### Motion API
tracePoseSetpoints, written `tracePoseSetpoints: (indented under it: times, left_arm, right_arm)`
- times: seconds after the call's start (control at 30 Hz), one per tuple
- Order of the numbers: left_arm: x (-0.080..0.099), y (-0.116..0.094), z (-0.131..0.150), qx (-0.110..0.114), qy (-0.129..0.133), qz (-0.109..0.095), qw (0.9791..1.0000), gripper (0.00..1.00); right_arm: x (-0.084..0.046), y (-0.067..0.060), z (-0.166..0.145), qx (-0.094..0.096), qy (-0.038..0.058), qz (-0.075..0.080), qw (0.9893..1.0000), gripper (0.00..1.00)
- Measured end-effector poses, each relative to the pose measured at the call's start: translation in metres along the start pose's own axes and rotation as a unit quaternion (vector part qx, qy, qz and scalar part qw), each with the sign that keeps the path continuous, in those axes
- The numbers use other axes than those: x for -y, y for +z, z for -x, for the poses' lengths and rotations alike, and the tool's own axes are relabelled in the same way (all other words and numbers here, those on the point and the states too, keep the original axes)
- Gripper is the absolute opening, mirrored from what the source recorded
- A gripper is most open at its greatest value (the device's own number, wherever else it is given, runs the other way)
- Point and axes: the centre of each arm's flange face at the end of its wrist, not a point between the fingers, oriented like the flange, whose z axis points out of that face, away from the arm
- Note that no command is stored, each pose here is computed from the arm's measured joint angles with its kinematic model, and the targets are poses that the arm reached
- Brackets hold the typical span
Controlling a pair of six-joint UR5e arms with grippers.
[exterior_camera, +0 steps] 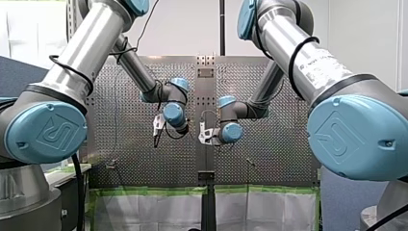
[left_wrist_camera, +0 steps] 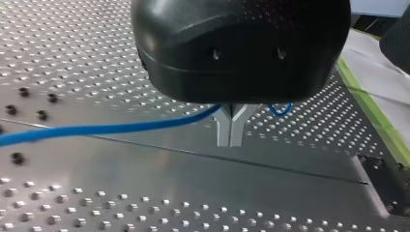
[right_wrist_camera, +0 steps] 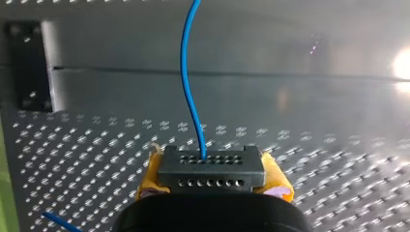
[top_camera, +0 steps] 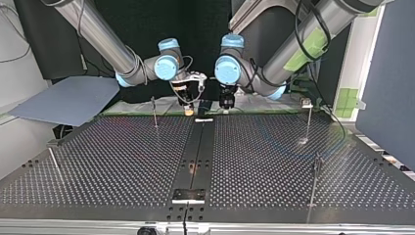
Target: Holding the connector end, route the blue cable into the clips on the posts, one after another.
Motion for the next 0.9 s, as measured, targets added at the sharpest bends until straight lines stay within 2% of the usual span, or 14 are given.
tracePoseSetpoints:
  times: [0.13,0.37,0.6,0.7,0.9]
  left_arm:
    - [0.007,0.004,-0.020,-0.006,0.006,0.002,1.0000,0.00]
    - [0.018,0.007,-0.045,-0.001,0.009,0.010,0.9999,0.00]
    - [0.029,0.010,-0.080,-0.011,0.025,0.010,0.9996,0.00]
    - [0.036,0.009,-0.085,-0.005,0.024,0.005,0.9997,0.00]
    - [0.046,0.009,-0.100,0.005,0.020,0.001,0.9998,0.00]
  right_arm:
    - [-0.011,0.001,0.012,-0.005,0.0072,0.009,0.9999,0.00]
    - [-0.034,-0.002,0.029,-0.008,0.0108,0.025,0.9996,0.00]
    - [-0.050,-0.010,0.050,-0.009,0.0080,0.035,0.9993,0.00]
    - [-0.055,-0.013,0.061,-0.003,0.0068,0.039,0.9992,0.00]
    - [-0.062,-0.014,0.096,0.023,0.0012,0.045,0.9987,0.00]
